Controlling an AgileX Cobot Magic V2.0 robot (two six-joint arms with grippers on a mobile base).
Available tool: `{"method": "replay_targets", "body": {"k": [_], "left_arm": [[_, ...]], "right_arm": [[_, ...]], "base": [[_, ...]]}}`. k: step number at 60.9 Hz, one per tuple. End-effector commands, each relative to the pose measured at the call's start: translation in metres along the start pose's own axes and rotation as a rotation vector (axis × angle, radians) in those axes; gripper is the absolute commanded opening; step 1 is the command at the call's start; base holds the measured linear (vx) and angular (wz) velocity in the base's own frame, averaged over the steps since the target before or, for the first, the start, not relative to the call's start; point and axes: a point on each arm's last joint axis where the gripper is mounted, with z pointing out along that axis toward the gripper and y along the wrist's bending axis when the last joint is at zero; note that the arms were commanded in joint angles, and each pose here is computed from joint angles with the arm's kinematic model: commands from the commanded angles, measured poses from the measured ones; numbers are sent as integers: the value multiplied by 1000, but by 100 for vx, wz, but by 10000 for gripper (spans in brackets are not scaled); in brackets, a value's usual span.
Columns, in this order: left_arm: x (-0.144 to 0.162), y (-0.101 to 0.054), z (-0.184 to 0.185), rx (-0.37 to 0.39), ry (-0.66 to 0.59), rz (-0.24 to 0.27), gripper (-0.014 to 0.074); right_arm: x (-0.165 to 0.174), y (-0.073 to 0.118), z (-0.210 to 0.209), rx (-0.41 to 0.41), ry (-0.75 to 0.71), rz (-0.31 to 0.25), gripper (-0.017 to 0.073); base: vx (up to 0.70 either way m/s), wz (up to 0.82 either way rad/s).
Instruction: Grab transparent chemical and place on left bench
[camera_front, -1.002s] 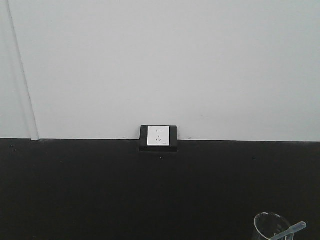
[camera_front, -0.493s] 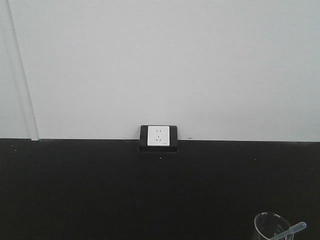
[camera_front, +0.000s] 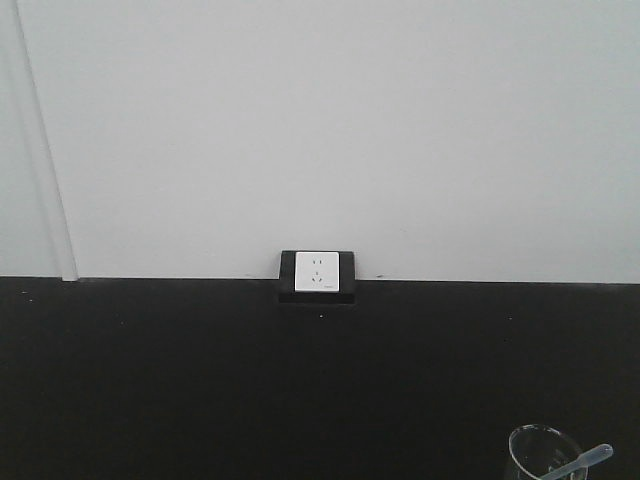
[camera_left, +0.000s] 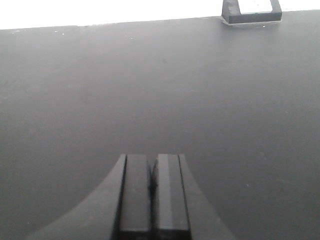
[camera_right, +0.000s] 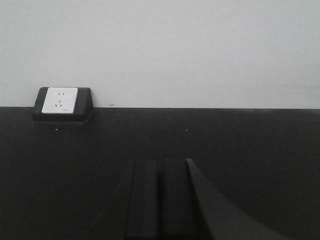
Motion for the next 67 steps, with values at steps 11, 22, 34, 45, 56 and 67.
{"method": "replay_targets", "body": {"k": [11, 22, 34, 45, 56, 67], "left_arm": [[-3, 0, -1, -2, -81, -9, -3], [-3, 0, -1, -2, -81, -9, -3], [-3, 0, -1, -2, -81, -9, -3], [-3, 0, -1, -2, -81, -9, -3], [-3, 0, -1, -2, -81, -9, -3], [-3, 0, -1, -2, -81, -9, -3]], "right_arm": [[-17, 0, 9, -8, -111, -23, 268], [-16, 0, 14, -9, -110, -20, 599], [-17, 0, 17, -11, -132, -4, 729], [-20, -1, 20, -6, -301, 61, 685], [13, -7, 28, 40, -466, 163, 617], [50, -9, 49, 39, -411, 278, 570]], "base": [[0, 0], [0, 0], [0, 0], [0, 0], [0, 0], [0, 0]]}}
